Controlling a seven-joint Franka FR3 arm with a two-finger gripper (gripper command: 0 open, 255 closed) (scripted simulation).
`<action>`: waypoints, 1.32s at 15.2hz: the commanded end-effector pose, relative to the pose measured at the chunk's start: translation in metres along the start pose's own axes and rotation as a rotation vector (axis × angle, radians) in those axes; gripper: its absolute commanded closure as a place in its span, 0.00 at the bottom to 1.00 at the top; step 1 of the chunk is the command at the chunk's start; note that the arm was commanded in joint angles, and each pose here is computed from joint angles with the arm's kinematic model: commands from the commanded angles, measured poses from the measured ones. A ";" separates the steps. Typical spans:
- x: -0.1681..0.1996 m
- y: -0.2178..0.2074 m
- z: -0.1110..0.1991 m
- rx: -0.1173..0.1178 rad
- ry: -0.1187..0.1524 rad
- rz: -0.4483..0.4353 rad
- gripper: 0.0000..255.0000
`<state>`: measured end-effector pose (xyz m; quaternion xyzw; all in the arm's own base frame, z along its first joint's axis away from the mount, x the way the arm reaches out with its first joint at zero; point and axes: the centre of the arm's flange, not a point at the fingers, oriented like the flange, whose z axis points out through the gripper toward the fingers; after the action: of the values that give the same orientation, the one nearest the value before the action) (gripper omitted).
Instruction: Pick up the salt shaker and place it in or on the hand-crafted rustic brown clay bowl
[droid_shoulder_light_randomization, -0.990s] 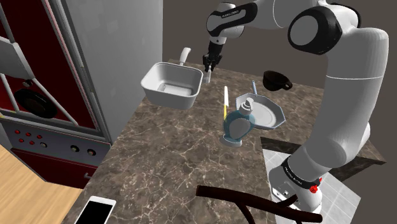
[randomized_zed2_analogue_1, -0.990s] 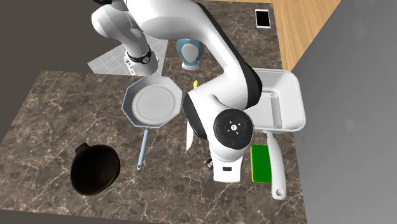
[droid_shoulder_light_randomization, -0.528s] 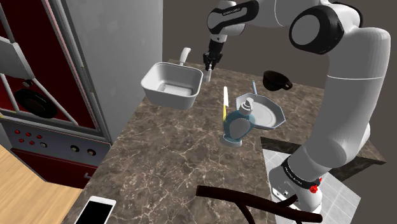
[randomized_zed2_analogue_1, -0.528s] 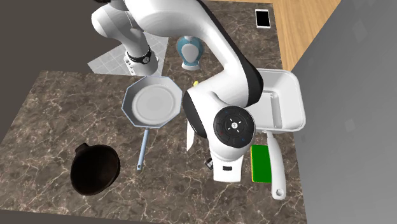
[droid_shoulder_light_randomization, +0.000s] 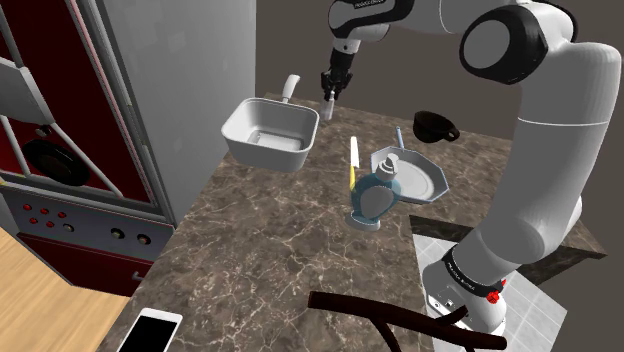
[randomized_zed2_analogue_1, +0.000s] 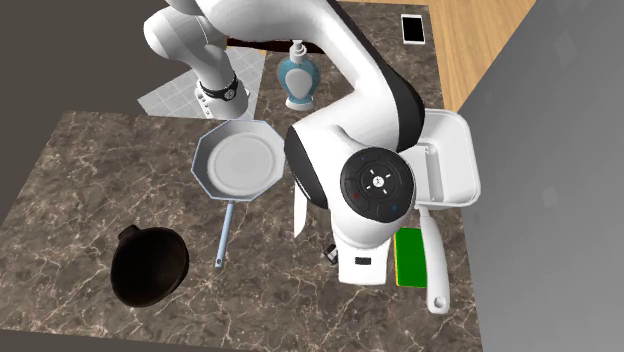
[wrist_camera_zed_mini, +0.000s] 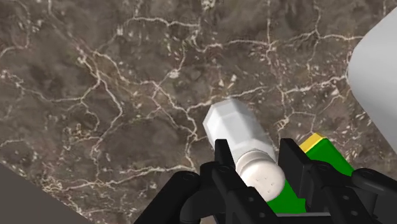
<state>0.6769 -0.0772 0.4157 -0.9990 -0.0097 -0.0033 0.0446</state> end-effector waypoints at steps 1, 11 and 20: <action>0.000 -0.001 -0.011 0.000 0.000 0.000 1.00; 0.000 -0.006 -0.064 0.000 0.000 0.000 1.00; 0.000 -0.010 -0.111 0.000 0.000 0.000 1.00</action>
<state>0.6768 -0.0765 0.5231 -0.9989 -0.0099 -0.0034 0.0446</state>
